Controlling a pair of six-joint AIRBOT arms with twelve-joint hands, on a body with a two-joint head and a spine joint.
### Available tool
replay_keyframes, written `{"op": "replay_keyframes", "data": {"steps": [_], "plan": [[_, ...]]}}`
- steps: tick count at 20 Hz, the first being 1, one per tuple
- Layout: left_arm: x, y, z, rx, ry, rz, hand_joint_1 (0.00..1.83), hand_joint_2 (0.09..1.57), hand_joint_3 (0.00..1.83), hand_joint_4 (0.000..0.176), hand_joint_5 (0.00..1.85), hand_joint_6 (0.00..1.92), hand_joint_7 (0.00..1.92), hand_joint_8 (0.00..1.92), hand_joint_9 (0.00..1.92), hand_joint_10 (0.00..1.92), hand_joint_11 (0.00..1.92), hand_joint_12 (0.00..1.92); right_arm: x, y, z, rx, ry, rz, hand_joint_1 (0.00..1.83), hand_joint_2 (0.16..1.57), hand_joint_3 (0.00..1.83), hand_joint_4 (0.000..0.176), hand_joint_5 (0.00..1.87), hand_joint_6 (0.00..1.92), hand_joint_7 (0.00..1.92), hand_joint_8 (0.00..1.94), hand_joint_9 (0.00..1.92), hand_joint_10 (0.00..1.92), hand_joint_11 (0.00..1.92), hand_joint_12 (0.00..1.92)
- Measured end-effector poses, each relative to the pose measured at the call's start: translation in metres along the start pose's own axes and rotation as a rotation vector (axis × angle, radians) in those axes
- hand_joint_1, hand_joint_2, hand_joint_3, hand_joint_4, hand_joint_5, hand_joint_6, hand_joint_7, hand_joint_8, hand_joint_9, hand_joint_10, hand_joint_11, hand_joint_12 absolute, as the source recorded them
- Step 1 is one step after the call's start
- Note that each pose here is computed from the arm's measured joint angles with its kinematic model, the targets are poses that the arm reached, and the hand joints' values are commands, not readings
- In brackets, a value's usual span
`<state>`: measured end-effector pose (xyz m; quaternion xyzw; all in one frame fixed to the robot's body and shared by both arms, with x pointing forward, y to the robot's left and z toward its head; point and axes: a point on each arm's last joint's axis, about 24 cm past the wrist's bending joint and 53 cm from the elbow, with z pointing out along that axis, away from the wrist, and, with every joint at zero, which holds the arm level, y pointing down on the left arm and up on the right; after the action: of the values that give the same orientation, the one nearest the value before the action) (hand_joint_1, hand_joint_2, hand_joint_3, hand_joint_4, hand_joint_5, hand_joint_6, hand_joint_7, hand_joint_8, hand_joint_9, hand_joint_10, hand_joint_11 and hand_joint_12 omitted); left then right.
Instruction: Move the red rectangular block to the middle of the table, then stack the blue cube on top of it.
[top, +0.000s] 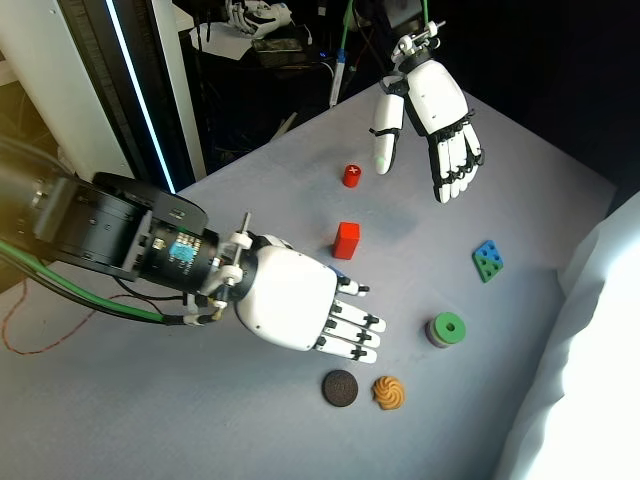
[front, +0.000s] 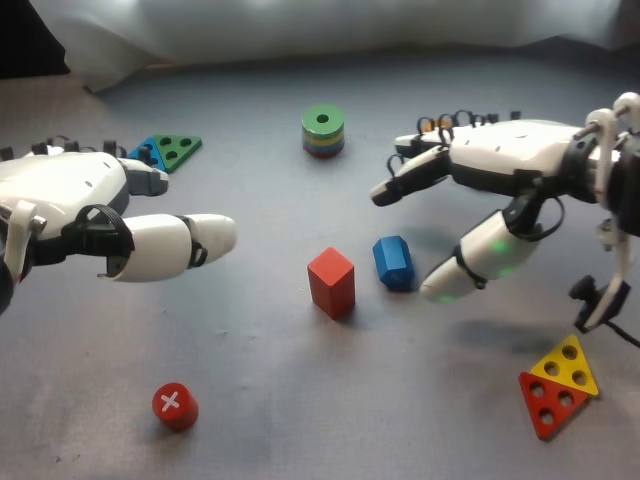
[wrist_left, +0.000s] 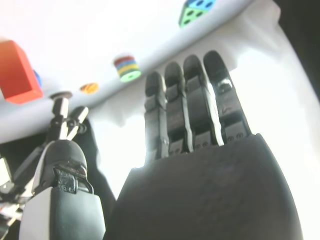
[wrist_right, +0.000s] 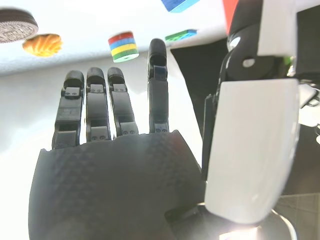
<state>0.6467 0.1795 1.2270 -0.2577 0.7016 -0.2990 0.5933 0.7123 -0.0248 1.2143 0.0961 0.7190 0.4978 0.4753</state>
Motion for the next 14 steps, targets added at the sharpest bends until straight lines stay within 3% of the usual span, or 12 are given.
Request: {"op": "replay_keyframes", "data": {"steps": [3,5,8,14], "plan": [[-0.003,-0.002,0.0,0.002,-0.012,0.0,0.06,1.13,0.0,0.0,0.39,0.01,0.36,0.01,0.3,0.0,0.0,0.69,0.007,0.004,0.011,-0.011,-0.001,0.005,0.88,0.76,0.01,0.12,0.44,0.02,0.0,0.0,0.0,0.0,0.0,0.0],[-0.002,-0.003,-0.002,0.004,-0.009,-0.002,0.05,1.13,0.0,0.0,0.38,0.0,0.36,0.0,0.3,0.0,0.0,0.68,0.006,0.006,0.016,-0.016,-0.014,0.017,0.9,0.76,0.01,0.096,0.43,0.01,0.0,0.0,0.0,0.0,0.0,0.0],[-0.001,-0.004,-0.002,0.003,-0.008,-0.01,0.06,1.13,0.0,0.0,0.38,0.0,0.35,0.0,0.3,0.0,0.0,0.67,0.003,0.005,0.019,-0.019,-0.03,0.018,0.91,0.76,0.01,0.081,0.42,0.01,0.0,0.0,0.0,0.0,0.0,0.0],[-0.011,-0.012,-0.002,0.015,-0.037,-0.005,0.04,1.15,0.0,0.0,0.39,0.0,0.37,0.0,0.31,0.0,0.0,0.7,0.017,-0.01,0.021,0.008,-0.007,-0.004,0.9,0.77,0.01,0.093,0.47,0.02,0.0,0.0,0.0,0.0,0.0,0.0]]}}
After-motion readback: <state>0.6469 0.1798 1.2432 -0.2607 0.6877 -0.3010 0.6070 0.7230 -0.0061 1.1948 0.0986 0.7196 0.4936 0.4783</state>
